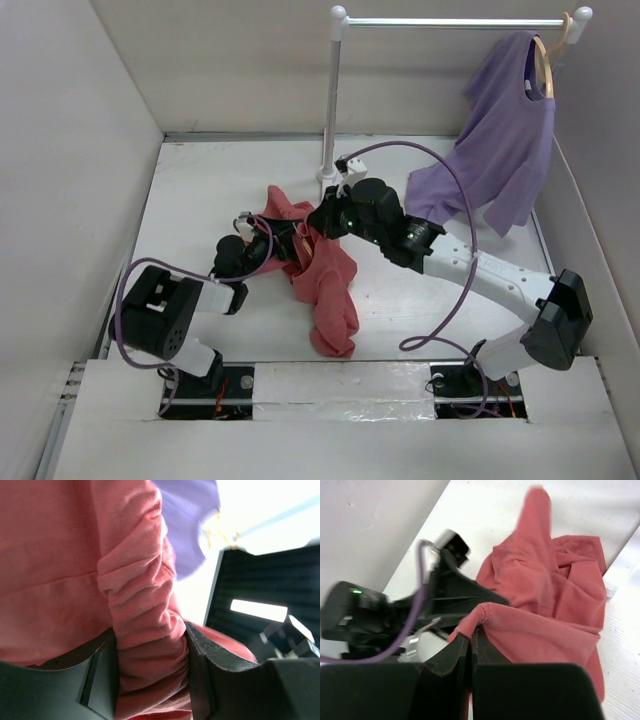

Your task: Place the t-shirt on the hanger

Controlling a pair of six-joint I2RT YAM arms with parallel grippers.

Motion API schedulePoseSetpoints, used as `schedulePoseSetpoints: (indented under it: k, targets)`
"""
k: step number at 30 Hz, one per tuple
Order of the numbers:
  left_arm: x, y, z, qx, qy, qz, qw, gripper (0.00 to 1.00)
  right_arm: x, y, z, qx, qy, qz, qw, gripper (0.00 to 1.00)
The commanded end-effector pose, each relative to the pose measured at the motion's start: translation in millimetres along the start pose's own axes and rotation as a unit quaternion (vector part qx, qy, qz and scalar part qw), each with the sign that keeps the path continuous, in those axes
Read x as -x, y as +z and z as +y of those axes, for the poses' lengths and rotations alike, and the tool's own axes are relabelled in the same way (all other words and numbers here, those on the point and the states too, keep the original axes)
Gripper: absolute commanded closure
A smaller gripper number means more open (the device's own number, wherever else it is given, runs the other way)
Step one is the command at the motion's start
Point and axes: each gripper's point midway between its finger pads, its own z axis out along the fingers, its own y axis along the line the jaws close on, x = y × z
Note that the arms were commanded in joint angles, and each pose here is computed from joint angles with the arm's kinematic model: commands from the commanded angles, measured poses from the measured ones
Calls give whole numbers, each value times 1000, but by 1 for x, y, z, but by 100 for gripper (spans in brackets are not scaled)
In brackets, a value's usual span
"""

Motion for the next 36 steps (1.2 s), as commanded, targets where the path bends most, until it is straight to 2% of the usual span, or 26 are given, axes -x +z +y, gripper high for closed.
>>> schedulePoseSetpoints:
  k: [1, 3, 6, 7, 10, 11, 12, 14, 19, 23, 25, 26, 28, 29, 33, 34, 36]
  targets:
    - [-58, -37, -122, -281, 86, 103, 950, 100, 26, 6, 19, 20, 32, -34, 999, 100]
    - [-65, -35, -126, -286, 78, 118, 948, 100, 17, 12, 12, 15, 33, -18, 999, 97]
    - [-66, -35, -128, -280, 88, 113, 949, 100, 5, 13, 6, 15, 35, -11, 999, 76]
    - [-69, -39, -133, -283, 93, 112, 948, 100, 7, 8, 4, 10, 35, -17, 999, 65]
    - [-71, -40, -131, -274, 99, 112, 950, 100, 3, 0, -5, -7, 34, -21, 999, 51]
    - [-74, -43, -134, -277, 102, 115, 949, 100, 6, -5, -9, -13, 34, -25, 999, 42]
    - [-74, -43, -133, -274, 101, 116, 949, 100, 5, -7, -11, -16, 30, -23, 999, 37]
    - [-75, -44, -131, -271, 99, 119, 950, 100, 7, -16, -19, -29, 27, -25, 999, 29]
    - [-75, -41, -121, -249, 92, 129, 955, 100, 27, -39, -37, -40, 19, -46, 998, 19]
    - [-73, -38, -115, -236, 91, 132, 959, 100, 38, -61, -41, -44, 0, -60, 997, 18]
    - [-72, -39, -113, -234, 89, 130, 959, 100, 37, -74, -39, -38, -7, -59, 997, 28]
    - [-71, -38, -112, -234, 90, 129, 959, 100, 27, -79, -30, -29, -15, -50, 998, 56]
    - [-69, -37, -115, -236, 92, 128, 959, 100, 5, -87, -26, -15, -17, -41, 999, 97]
    - [-68, -36, -114, -234, 90, 128, 959, 100, -12, -89, -14, 8, -26, -23, 999, 100]
    - [-68, -34, -112, -232, 92, 129, 960, 100, -73, -94, 3, 27, -72, 21, 997, 99]
    - [-68, -35, -111, -231, 92, 130, 960, 100, -88, -92, -4, -3, -85, 29, 996, 78]
    - [-67, -34, -113, -234, 93, 125, 960, 100, -97, -90, -13, -36, -95, 32, 994, 55]
